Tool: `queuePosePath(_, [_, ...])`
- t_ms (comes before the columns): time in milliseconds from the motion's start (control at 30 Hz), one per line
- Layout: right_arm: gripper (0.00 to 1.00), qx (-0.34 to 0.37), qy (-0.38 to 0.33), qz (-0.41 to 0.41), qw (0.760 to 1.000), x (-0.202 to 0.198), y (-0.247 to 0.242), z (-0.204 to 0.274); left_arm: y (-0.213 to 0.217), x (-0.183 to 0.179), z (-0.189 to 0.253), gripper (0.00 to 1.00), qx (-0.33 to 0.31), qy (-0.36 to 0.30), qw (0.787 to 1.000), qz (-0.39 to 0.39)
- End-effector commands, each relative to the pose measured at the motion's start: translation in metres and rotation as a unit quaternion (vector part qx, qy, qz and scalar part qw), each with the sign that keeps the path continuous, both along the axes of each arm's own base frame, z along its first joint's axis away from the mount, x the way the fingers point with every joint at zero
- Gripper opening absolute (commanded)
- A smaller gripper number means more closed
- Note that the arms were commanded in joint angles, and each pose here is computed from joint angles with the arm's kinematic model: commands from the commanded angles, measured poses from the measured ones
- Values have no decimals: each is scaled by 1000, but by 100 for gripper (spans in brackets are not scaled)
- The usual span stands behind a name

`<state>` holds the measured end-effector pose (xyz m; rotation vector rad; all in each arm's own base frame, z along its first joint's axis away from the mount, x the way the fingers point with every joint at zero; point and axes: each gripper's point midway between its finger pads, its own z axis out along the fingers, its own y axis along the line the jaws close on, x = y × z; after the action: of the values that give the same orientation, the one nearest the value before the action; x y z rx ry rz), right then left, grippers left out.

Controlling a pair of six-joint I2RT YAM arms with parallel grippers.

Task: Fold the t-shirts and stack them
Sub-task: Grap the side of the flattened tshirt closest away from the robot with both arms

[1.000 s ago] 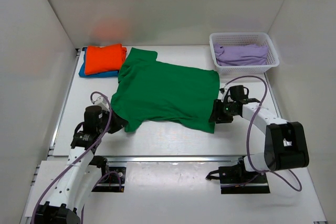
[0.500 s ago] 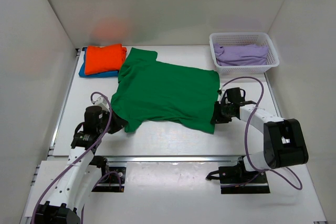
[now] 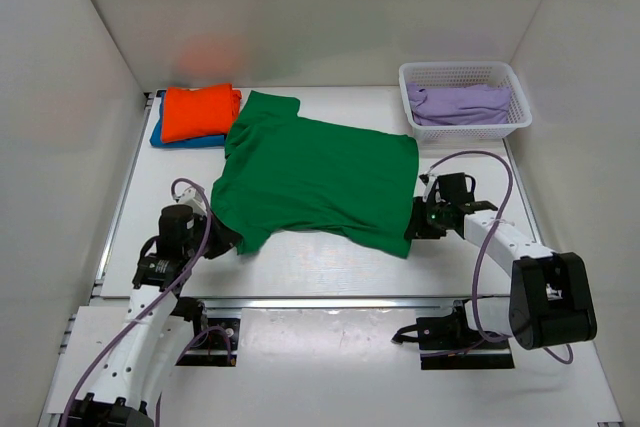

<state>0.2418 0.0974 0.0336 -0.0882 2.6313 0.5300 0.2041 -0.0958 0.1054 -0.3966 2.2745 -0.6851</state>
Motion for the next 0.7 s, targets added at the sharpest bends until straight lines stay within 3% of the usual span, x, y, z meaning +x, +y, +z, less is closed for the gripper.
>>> queuePosePath(0, [16, 10, 4, 3, 1000, -9, 2, -1, 0, 2, 17, 1, 0, -22, 1000, 2])
queuePosePath(67, [16, 15, 4, 7, 1000, -10, 4, -1, -1, -2, 16, 0, -3, -17, 1000, -3])
queuePosePath(133, [2, 21, 1, 7, 1000, -13, 5, 1, 0, -2, 18, 0, -1, -20, 1000, 0])
queuePosePath(167, [0, 23, 3, 11, 1000, -15, 6, 2, 1, -3, 20, 0, -2, -20, 1000, 2])
queuePosePath(433, [0, 21, -10, 51, 998, -34, 19, 40, 15, -3, 38, 0, 31, -28, 999, 28])
queuePosePath(667, [0, 25, -26, 50, 998, -31, 13, 62, 28, 26, 60, 0, 52, -54, 996, 58])
